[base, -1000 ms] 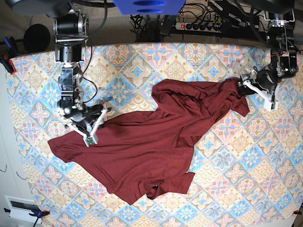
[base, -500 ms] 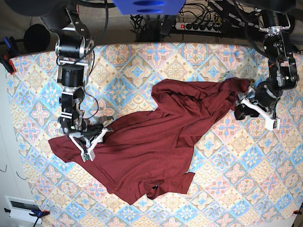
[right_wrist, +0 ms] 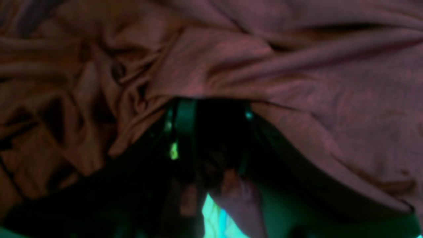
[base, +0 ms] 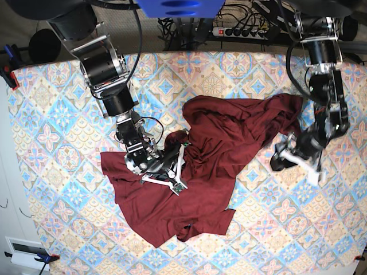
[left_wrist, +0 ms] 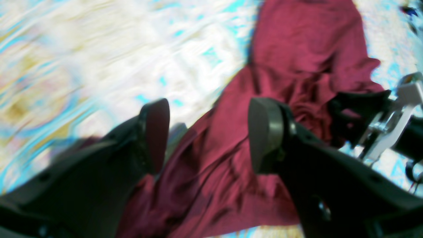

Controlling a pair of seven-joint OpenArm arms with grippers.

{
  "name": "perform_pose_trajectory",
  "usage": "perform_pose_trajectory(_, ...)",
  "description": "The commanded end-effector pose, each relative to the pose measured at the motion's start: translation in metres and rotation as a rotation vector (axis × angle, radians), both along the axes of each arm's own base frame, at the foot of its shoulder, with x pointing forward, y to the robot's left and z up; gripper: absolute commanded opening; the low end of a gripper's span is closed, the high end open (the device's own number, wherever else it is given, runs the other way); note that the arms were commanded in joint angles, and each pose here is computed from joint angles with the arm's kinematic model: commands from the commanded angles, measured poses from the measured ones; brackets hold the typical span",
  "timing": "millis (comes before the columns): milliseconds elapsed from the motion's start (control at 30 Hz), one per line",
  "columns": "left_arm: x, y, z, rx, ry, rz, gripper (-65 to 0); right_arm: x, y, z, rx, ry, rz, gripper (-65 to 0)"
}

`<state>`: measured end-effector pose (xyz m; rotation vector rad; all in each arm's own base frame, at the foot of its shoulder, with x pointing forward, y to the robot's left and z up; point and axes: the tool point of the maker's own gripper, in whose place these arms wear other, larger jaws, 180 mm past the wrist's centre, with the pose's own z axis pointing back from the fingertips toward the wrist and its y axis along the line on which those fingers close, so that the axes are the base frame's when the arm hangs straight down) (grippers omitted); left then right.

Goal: Layout the t-shirt on the table in an organized manner, then fold the t-shirt properly
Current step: 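Lift the shirt with both grippers and shake it out over the table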

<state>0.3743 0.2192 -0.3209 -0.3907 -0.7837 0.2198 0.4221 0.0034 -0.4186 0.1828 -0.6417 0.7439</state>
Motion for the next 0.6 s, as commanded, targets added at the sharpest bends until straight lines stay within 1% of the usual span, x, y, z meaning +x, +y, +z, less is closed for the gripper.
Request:
perform_pose_trajectory(0,0.025,-0.007,0.021,-0.022,-0.067,-0.010,-28.8,0.022,0.009,0.037,0.040,-0.105,0.015,-48.5)
perform_pose_trajectory(67,0.046,-0.021,0.017,-0.044,-0.042,-0.028,-28.7,0.012,0.013,0.040,0.057,-0.128,0.024,-48.5)
perform_pose_trajectory(100,0.059,-0.031,0.015,-0.046,-0.028,-0.041,-28.7,0.007,0.004,0.039,0.059,-0.132,0.006,-48.5)
perform_pose_trajectory(200,0.096,-0.056,0.005,-0.019,-0.012,-0.048,-28.7,0.005,-0.028,0.050,0.078,-0.150,-0.092,-48.4)
perform_pose_trajectory(300,0.125,-0.084,-0.006,0.037,-0.013,-0.066,-28.7,0.000,-0.057,0.057,0.107,-0.164,-0.192,-48.4)
perform_pose_trajectory(333,0.131,-0.096,-0.013,0.065,-0.009,-0.081,-28.7,-0.001,-0.066,0.061,0.116,-0.175,-0.223,-48.4)
perform_pose_trajectory(433,0.146,-0.127,-0.026,0.130,-0.025,-0.115,-28.7,-0.011,-0.082,0.065,0.130,-0.196,-0.275,-48.4)
perform_pose_trajectory(567,0.150,-0.149,-0.052,0.200,0.005,-0.136,-28.7,-0.022,-0.098,0.070,0.118,-0.225,-0.297,-48.4)
